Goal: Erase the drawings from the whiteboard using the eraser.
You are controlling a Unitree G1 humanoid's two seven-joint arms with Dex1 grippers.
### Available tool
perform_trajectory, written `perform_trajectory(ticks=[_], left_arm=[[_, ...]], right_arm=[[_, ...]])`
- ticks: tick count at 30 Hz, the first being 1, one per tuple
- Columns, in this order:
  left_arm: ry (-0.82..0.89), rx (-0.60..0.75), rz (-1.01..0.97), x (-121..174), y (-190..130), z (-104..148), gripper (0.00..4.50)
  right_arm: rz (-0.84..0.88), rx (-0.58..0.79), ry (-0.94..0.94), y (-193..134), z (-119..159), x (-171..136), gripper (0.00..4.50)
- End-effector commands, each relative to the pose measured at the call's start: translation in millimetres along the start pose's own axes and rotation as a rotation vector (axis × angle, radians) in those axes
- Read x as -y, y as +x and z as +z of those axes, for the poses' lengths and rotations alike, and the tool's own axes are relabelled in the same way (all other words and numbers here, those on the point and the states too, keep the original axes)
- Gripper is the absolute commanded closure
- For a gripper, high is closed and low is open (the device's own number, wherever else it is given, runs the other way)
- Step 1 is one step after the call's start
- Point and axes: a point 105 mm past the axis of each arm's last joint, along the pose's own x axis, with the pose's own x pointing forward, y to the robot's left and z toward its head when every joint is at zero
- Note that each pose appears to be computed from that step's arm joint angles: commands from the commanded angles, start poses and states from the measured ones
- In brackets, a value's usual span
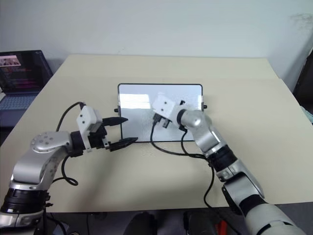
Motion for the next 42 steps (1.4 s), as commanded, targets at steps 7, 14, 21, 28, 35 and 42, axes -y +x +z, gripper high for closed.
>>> perform_trajectory(ticks=[7,14,21,28,35,42], left_arm=[[0.05,0.03,-0.003,-1,-2,14,0.0],[0.053,0.032,-0.004,-1,-2,15,0.0],[0.052,0.032,-0.007,-1,-2,15,0.0],[0.047,0.032,-0.019,2,-1,14,0.0],[0.059,0.054,-0.08,3,13,20,0.0],[0.07,0.084,-0.137,5,24,27,0.0]], right_arm=[[-0.238,-0.012,-0.027,-5,-1,46,3.48],[0.032,-0.11,-0.01,-7,-27,-1,3.48],[-0.181,-0.038,-0.049,-7,-6,36,3.48],[-0.062,-0.073,0.013,-8,-21,14,3.49],[-0.138,0.153,0.261,-51,11,13,3.49],[-0.188,0.083,0.378,-103,-10,-11,3.49]])
